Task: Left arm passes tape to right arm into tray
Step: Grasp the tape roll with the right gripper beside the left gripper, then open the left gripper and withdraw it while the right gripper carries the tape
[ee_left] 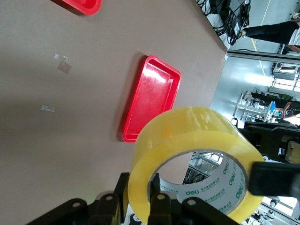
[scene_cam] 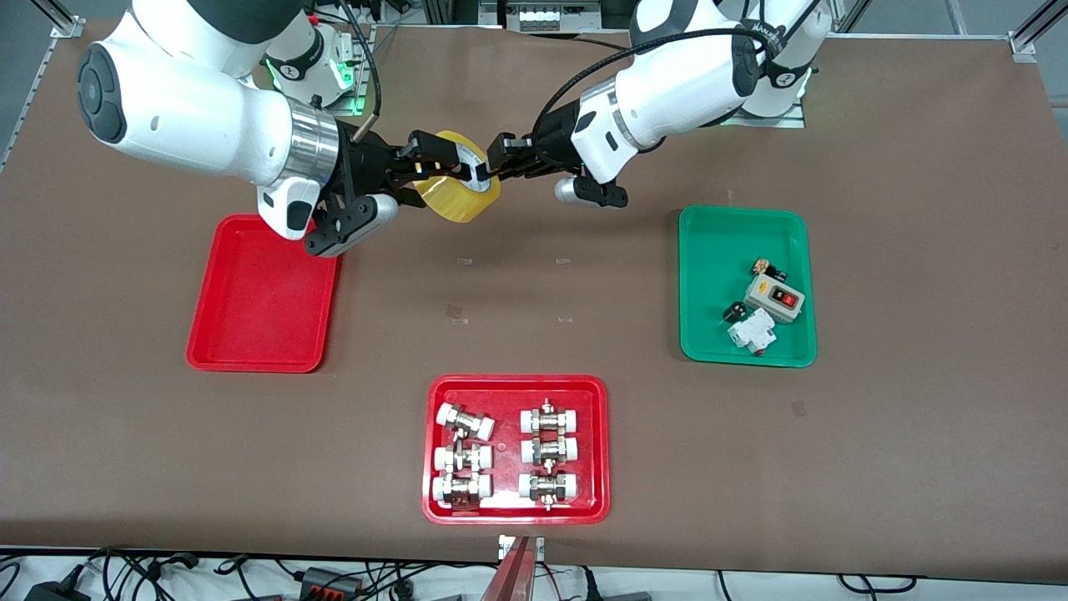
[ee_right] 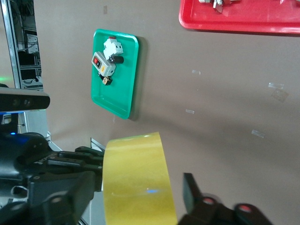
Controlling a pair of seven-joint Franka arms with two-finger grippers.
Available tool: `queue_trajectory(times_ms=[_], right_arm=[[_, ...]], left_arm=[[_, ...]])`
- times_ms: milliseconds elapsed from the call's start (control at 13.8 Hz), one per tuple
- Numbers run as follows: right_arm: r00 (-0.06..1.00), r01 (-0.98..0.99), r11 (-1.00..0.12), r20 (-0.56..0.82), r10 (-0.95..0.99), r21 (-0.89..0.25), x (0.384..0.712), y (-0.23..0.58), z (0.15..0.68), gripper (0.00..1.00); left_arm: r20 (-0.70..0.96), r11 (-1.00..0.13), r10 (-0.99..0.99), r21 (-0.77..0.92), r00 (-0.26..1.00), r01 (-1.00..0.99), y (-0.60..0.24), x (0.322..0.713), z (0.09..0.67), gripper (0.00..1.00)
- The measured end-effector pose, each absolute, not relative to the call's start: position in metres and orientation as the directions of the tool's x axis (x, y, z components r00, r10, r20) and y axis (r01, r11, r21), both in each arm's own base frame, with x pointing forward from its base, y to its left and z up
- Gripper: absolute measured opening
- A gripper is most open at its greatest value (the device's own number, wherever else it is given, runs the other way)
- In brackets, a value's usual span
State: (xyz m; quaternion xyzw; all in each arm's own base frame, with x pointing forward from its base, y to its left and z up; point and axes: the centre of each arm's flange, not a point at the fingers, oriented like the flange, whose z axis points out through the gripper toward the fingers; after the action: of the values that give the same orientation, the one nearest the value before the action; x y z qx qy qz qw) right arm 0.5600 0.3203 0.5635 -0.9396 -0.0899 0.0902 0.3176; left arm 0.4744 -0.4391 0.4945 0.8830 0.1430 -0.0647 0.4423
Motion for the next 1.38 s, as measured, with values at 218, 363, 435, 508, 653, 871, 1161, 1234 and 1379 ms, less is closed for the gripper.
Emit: queue_trajectory(times_ms=[218,363,435,508,653,871,1161,1234,1379], right_arm=[[0.967,0.111,-0.783,-0.115,0.227,-0.613,0.560,0.321,0.562,0.56],[0.967,0.111,-0.783,-0.115,0.227,-0.613,0.560,0.320,0.562,0.56],[0.967,0.111,-0.783,-0.115,0.227,-0.613,0.560,0.320,0.562,0.56],[0.967,0.111,-0.783,-0.115,0.227,-0.613,0.560,0.320,0.562,0.56],[0.967,0.111,-0.782,-0.115,0.227,-0.613,0.560,0.320,0.562,0.56],[0.967,0.109,-0.783,-0.117,0.226,-0.612,0.561,0.320,0.561,0.56],[0.968,0.106,-0.785,-0.117,0.222,-0.611,0.562,0.318,0.561,0.55],[0.968,0.103,-0.786,-0.119,0.219,-0.610,0.563,0.317,0.559,0.55],[0.969,0.086,-0.792,-0.132,0.207,-0.604,0.569,0.311,0.551,0.55]], left_arm=[[-0.242,-0.567,0.196,0.762,0.950,0.312,-0.439,0.475,0.494,0.22],[-0.242,-0.567,0.196,0.762,0.950,0.312,-0.439,0.475,0.494,0.22],[-0.242,-0.567,0.196,0.762,0.950,0.312,-0.439,0.475,0.494,0.22],[-0.243,-0.567,0.196,0.762,0.950,0.312,-0.439,0.475,0.494,0.22],[-0.242,-0.567,0.196,0.763,0.950,0.312,-0.439,0.475,0.494,0.22],[-0.237,-0.561,0.196,0.768,0.951,0.307,-0.439,0.476,0.499,0.47],[-0.235,-0.559,0.196,0.771,0.952,0.306,-0.440,0.477,0.501,0.86],[-0.235,-0.559,0.196,0.771,0.952,0.306,-0.440,0.477,0.501,0.94],[-0.238,-0.560,0.196,0.769,0.951,0.308,-0.438,0.478,0.501,0.95]])
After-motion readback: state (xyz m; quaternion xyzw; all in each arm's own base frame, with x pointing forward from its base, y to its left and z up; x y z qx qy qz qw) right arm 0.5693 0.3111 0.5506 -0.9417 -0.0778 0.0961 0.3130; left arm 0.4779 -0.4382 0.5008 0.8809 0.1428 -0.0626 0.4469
